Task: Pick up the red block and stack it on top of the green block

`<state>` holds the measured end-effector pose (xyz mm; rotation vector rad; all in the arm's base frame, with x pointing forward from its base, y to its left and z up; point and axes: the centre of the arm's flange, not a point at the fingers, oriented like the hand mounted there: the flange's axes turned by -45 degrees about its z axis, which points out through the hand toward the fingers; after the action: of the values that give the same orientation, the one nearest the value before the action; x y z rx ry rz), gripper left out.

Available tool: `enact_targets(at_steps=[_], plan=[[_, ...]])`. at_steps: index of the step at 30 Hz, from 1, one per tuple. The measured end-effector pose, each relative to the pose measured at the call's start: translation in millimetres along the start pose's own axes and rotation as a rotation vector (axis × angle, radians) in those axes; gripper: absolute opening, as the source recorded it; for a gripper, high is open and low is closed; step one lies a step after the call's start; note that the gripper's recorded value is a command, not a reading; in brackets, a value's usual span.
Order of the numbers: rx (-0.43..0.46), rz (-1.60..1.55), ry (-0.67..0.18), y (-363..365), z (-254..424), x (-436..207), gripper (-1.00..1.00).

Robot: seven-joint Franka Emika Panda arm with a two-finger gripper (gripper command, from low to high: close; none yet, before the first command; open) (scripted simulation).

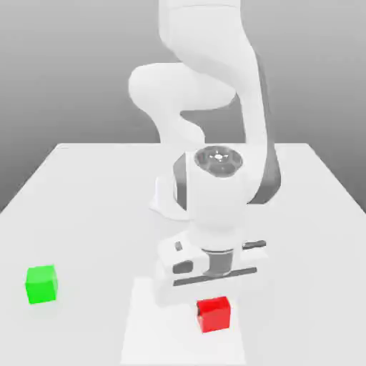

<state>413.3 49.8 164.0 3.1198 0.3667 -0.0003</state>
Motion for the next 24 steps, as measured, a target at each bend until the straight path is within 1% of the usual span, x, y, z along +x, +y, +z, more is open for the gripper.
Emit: enact_targets(at_steps=[4, 14, 24], plan=[[0.0, -0.002, 0.0, 2, -40, -1, -1.0], [-0.013, -0.118, -0.006, 120, -58, -27, -1.0], [-0.011, -0.261, -0.009, 226, -72, -85, -1.0]])
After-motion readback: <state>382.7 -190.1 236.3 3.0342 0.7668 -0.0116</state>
